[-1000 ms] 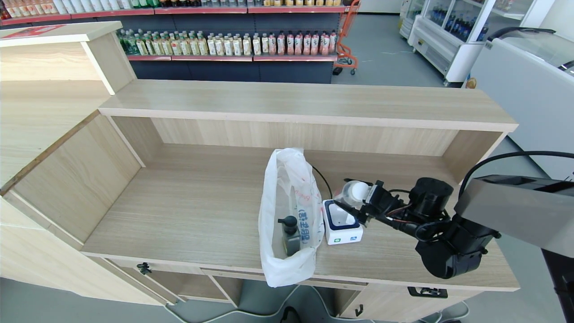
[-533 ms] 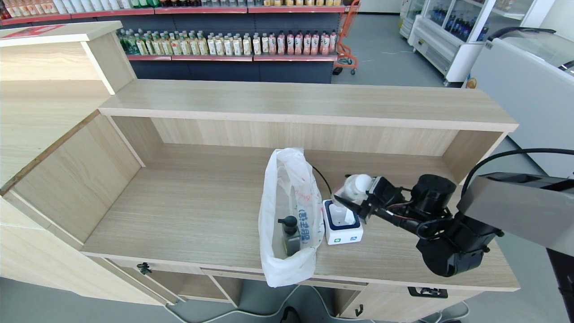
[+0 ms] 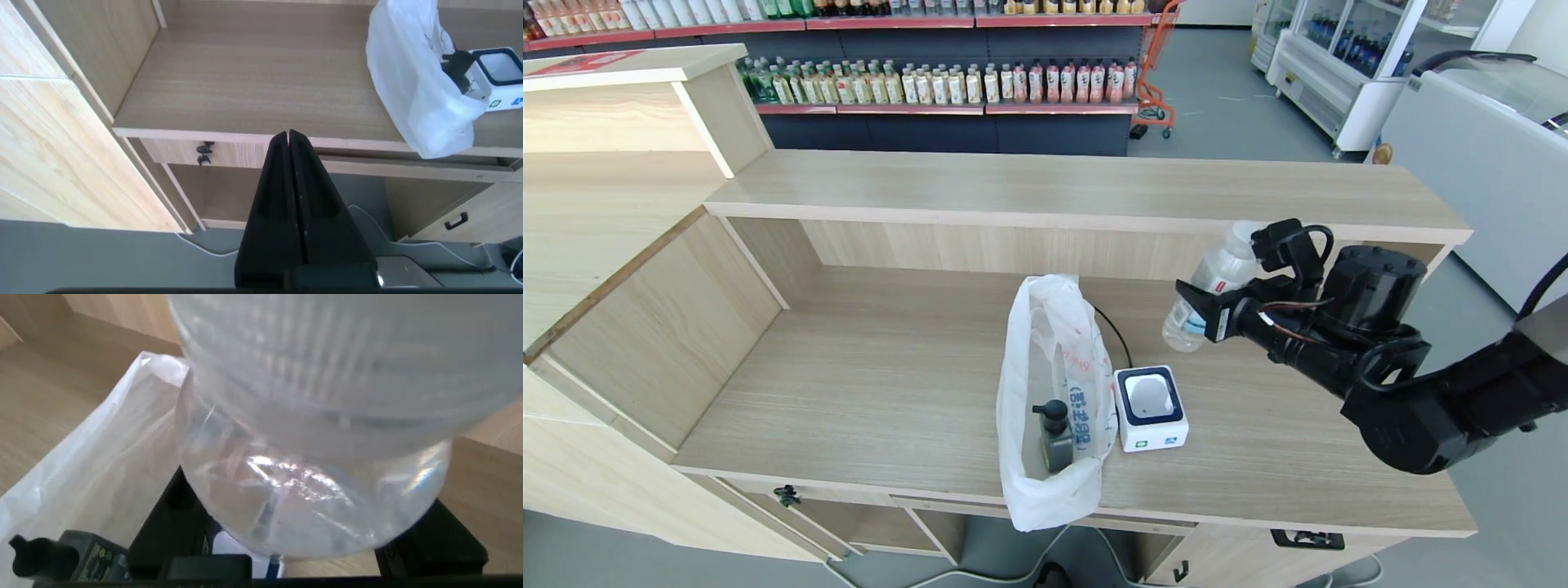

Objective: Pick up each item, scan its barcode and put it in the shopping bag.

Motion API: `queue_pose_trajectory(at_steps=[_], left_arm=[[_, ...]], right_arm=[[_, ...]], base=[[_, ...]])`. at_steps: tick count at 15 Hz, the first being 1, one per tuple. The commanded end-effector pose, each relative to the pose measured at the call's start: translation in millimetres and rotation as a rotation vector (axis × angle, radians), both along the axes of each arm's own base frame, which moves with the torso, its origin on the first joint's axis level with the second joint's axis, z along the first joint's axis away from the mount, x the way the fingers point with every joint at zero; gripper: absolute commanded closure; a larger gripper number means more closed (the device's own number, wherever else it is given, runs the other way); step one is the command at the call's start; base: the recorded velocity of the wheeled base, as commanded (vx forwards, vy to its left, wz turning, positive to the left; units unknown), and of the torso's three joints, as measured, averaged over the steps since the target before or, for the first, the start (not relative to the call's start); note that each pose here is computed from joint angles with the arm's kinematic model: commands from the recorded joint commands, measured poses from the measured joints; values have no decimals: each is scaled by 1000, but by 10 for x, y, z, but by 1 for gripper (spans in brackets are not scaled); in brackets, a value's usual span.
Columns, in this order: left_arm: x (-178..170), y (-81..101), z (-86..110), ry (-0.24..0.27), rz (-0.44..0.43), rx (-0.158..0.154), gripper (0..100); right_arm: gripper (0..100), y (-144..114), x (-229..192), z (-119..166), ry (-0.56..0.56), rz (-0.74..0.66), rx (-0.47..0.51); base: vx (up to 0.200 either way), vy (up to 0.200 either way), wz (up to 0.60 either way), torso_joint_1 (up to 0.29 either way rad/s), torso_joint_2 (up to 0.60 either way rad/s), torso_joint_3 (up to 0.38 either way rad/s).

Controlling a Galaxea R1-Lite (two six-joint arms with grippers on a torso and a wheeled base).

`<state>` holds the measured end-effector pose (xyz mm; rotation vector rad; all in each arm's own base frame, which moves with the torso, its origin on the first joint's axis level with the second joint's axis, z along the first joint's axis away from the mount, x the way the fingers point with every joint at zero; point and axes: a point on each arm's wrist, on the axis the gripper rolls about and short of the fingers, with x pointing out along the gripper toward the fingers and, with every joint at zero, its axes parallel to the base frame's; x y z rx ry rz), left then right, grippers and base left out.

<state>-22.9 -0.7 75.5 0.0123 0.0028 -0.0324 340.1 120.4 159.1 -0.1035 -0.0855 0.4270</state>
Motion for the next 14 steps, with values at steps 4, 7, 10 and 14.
queue_pose_trajectory(at_steps=[4, 7, 10, 14], left_arm=[[1, 0, -1, 2, 0, 0, 100], [0, 0, -1, 0, 2, -2, 100], [0, 0, -1, 0, 0, -2, 100], [0, 0, -1, 0, 0, -2, 100]], right_arm=[[100, 49, -10, 152, -26, 11, 17], [100, 185, 111, 59, 2, 36, 54], [100, 242, 190, -111, 82, 46, 50], [100, 369, 244, -411, 150, 67, 24]], base=[[0, 200, 0, 9, 2, 4], [0, 0, 0, 0, 0, 0], [0, 0, 0, 0, 0, 0], [0, 0, 0, 0, 0, 0]])
